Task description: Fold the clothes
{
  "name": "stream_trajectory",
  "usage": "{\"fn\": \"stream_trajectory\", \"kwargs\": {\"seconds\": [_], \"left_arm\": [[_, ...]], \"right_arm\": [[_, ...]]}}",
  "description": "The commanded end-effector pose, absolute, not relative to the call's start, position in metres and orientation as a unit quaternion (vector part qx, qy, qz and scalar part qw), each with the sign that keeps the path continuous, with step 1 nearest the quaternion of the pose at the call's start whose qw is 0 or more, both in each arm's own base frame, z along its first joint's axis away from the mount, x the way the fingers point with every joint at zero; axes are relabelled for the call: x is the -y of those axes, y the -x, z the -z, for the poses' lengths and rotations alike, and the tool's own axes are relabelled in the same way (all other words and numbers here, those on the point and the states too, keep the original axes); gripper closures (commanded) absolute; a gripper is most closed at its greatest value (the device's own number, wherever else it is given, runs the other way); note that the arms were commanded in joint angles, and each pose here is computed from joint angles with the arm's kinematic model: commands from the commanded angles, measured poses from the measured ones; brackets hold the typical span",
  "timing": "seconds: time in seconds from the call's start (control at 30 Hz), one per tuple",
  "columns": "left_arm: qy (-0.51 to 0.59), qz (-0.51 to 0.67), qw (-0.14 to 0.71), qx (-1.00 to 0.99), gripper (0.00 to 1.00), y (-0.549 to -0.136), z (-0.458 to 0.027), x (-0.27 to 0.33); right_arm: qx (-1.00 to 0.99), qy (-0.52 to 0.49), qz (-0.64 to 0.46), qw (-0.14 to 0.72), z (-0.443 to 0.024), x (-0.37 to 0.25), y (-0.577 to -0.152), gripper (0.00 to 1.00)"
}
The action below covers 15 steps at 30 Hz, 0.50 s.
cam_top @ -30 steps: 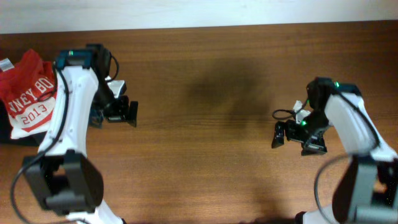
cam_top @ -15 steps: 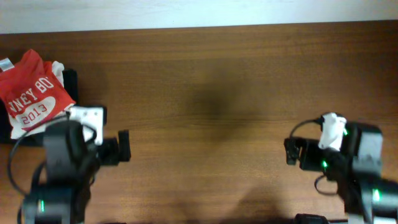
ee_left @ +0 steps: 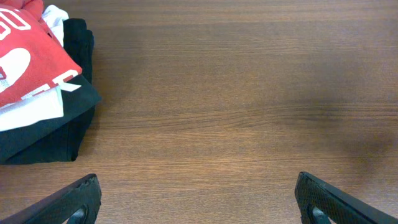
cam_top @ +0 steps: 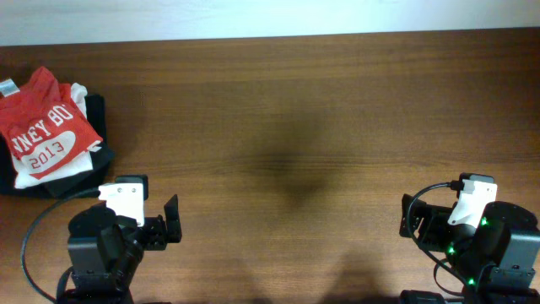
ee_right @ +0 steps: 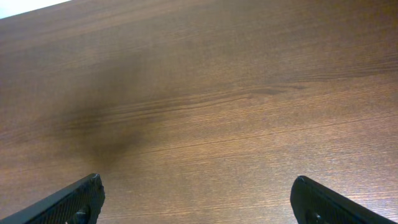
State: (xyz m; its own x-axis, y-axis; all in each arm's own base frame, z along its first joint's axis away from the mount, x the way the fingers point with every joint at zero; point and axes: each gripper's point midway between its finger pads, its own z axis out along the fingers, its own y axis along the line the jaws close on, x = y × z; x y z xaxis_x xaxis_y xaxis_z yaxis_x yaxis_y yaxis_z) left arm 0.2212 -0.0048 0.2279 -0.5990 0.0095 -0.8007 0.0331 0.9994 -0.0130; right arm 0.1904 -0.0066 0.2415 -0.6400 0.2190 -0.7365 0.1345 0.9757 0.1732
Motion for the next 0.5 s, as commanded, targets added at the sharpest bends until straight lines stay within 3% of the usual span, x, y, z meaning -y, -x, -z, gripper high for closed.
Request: {"fn": "stream_trajectory", "kwargs": {"seconds": [0.0, 0.27, 0.47], "left_arm": [[-0.011, 0.019, 0.448, -0.894, 0.01, -0.22, -0.227, 0.006], [-0.011, 0.019, 0.448, -0.894, 0.01, -0.22, -0.227, 0.006], [-0.011, 0.019, 0.448, -0.894, 0.01, -0.22, -0.227, 0.006]], "right_arm": [[-0.905, -0.106, -0.043, 0.411, -0.238, 0.01, -0.19, 0.01], [-0.904, -0.106, -0.041, 0.413, -0.239, 0.011, -0.189, 0.01], [-0.868, -0.067, -0.032, 0.491, -0.257, 0.005, -0.199, 0.01]]}}
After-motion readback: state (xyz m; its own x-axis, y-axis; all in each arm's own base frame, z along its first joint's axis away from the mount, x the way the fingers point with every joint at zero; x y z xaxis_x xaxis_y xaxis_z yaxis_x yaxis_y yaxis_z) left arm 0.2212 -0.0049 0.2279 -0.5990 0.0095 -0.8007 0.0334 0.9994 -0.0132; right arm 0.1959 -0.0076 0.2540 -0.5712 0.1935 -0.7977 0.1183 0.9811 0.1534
